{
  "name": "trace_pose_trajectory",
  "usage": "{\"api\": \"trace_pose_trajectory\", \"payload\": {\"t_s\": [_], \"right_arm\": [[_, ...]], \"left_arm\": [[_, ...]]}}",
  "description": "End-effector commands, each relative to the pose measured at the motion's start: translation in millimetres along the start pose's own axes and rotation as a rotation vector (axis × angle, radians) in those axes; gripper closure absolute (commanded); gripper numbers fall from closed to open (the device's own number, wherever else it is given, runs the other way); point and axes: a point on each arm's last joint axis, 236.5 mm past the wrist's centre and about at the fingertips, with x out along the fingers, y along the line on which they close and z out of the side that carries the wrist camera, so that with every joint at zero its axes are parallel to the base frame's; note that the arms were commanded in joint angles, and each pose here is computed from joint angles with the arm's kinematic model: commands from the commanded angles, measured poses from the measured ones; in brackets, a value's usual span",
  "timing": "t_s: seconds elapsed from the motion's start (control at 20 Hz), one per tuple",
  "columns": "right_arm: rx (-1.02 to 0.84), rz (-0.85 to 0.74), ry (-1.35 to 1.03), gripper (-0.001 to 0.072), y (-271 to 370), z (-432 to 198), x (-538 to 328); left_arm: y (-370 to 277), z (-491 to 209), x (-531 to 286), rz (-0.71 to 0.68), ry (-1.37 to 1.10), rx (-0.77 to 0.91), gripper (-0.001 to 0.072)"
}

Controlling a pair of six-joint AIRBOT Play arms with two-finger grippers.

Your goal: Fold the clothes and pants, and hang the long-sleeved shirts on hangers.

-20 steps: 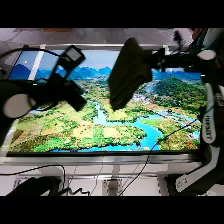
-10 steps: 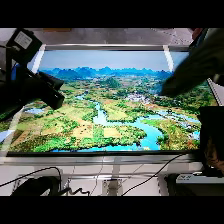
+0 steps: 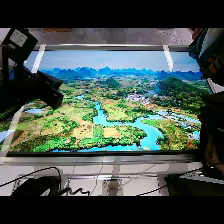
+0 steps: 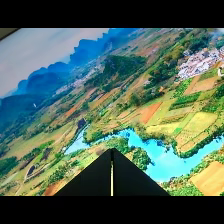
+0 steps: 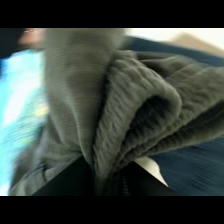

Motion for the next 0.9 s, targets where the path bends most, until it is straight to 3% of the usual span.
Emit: {"api": "trace_pose_trajectory", "payload": {"t_s": [0.0,0.05,0.1,0.15,0.2,0.4,0.5,0.55,0.6,0.65,0.7,0.85], "right_arm": [[0.134,-0.283,-0.134,0.0674,-74.8,16.9,-40.7],[0.174,-0.277,-0.147,0.0626,-73.8,16.5,-44.5],[0.228,-0.273,-0.149,0.0440,-73.6,14.4,-45.5],[0.266,-0.278,-0.129,0.0132,-74.6,8.5,-45.0],[0.275,-0.285,-0.109,0.0020,-75.6,3.5,-44.6],[0.276,-0.320,-0.036,0.0029,-81.0,-14.5,-45.9],[0.188,-0.312,-0.011,0.0033,-78.7,-16.8,-45.2],[0.114,-0.296,-0.004,0.0100,-75.2,-15.6,-44.0],[0.047,-0.282,0.002,0.0313,-72.1,-14.5,-43.1],[0.029,-0.250,0.022,0.0599,-65.1,-18.5,-41.3],[0.020,-0.201,0.050,0.0678,-53.6,-24.9,-39.2],[-0.126,0.121,0.157,0.0677,28.1,-55.5,-38.0]], "left_arm": [[1.3,2.9,-0.3,0.005,-0.013,-0.009,0.0699],[1.3,2.9,-0.3,0.005,-0.013,-0.009,0.0699],[1.2,2.9,-0.3,0.005,-0.013,-0.009,0.0698],[1.2,2.9,-0.3,0.004,-0.013,-0.009,0.0698],[1.2,2.9,-0.3,0.004,-0.013,-0.009,0.0698],[1.1,2.8,-0.3,0.004,-0.012,-0.009,0.0698],[1.2,2.9,-0.3,0.005,-0.013,-0.008,0.0698],[1.2,2.8,-0.5,0.005,-0.013,-0.008,0.0698],[1.2,2.8,-0.5,0.005,-0.013,-0.008,0.0698],[1.2,2.8,-0.5,0.005,-0.013,-0.008,0.0698],[1.2,2.8,-0.5,0.005,-0.013,-0.008,0.0698],[1.3,2.9,-0.5,0.005,-0.013,-0.008,0.0698]]}}
